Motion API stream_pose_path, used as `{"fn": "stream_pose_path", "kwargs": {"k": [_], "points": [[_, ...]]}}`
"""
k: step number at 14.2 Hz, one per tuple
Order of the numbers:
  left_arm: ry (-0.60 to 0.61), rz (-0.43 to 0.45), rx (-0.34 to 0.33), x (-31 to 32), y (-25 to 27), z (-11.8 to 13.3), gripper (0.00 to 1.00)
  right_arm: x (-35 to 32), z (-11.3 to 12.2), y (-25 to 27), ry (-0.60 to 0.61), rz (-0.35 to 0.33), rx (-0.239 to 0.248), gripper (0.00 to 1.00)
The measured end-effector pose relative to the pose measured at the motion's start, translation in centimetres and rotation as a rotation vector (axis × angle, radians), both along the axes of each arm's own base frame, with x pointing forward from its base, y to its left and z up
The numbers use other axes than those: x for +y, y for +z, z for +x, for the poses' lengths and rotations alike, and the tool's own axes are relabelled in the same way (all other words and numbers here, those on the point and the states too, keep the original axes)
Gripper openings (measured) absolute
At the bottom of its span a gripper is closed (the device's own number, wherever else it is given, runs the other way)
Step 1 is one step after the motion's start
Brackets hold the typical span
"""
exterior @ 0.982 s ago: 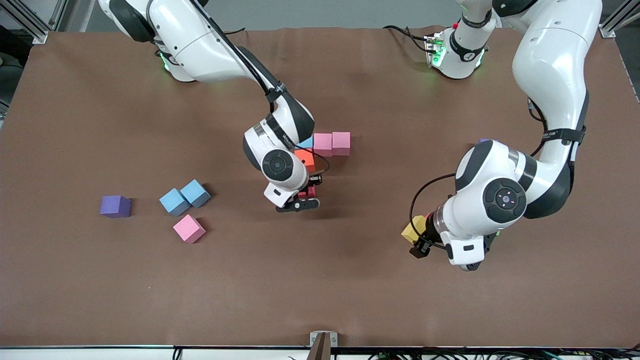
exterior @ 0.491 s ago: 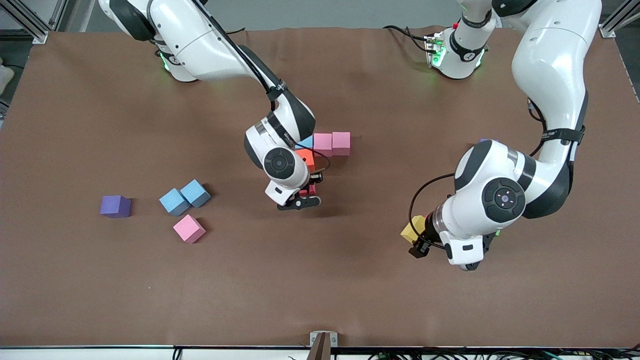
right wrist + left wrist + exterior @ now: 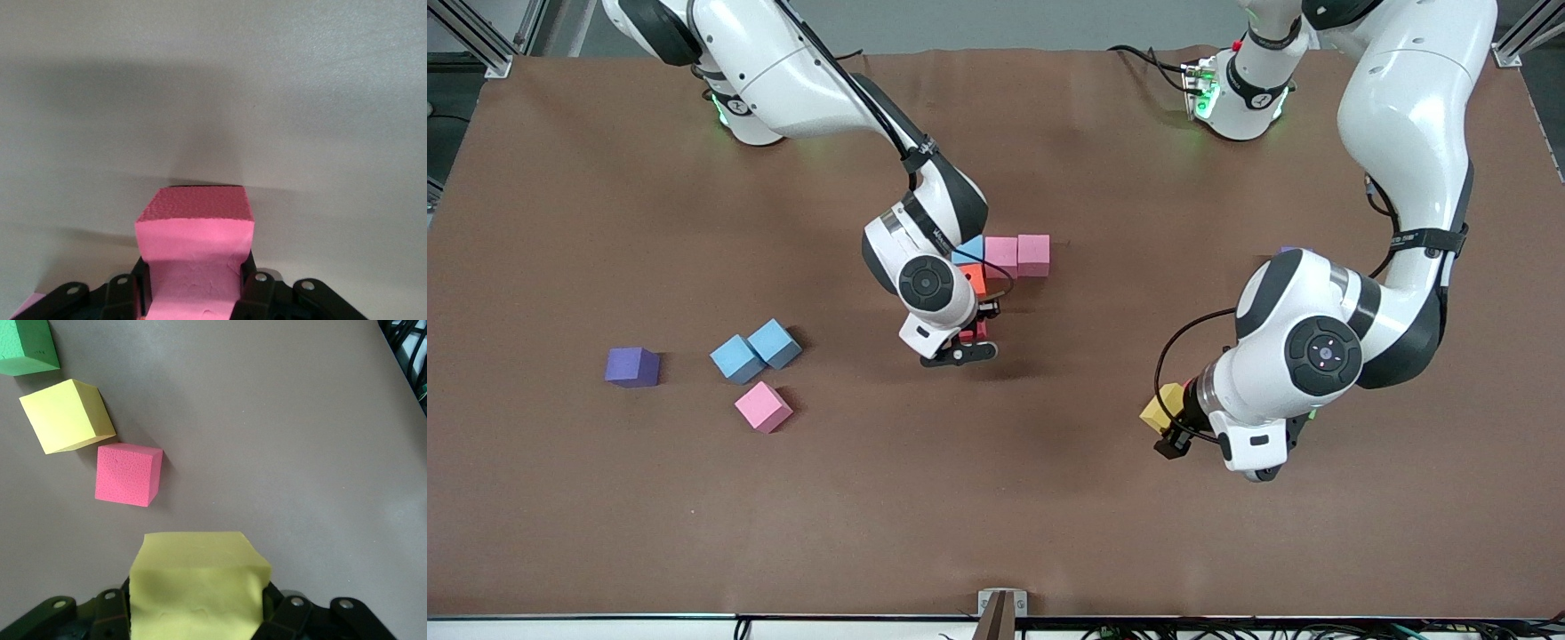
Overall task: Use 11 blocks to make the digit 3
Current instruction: 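Lower the red cube under the orange cube and open the right gripper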
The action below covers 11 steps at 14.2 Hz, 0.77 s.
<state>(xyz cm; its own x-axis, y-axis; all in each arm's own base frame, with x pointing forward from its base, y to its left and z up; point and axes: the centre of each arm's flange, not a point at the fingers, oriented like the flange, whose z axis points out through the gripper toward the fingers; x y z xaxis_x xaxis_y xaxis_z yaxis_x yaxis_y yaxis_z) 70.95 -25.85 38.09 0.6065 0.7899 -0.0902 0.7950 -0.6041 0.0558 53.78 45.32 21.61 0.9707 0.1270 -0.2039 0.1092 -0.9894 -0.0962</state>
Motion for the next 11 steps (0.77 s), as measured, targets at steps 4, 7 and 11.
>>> {"fn": "stream_pose_path", "kwargs": {"k": [4,7,11], "points": [[-0.024,0.001,0.000,0.03,-0.08,-0.03,0.62,0.15,0.01,0.16,-0.002,0.011,-0.018,0.52],[-0.032,0.003,0.004,-0.12,-0.30,-0.15,0.62,-0.15,-0.19,0.18,-0.011,0.030,-0.054,0.52],[-0.056,0.005,0.009,-0.32,-0.65,-0.34,0.62,-0.47,-0.58,0.41,-0.014,0.033,-0.064,0.52]]}}
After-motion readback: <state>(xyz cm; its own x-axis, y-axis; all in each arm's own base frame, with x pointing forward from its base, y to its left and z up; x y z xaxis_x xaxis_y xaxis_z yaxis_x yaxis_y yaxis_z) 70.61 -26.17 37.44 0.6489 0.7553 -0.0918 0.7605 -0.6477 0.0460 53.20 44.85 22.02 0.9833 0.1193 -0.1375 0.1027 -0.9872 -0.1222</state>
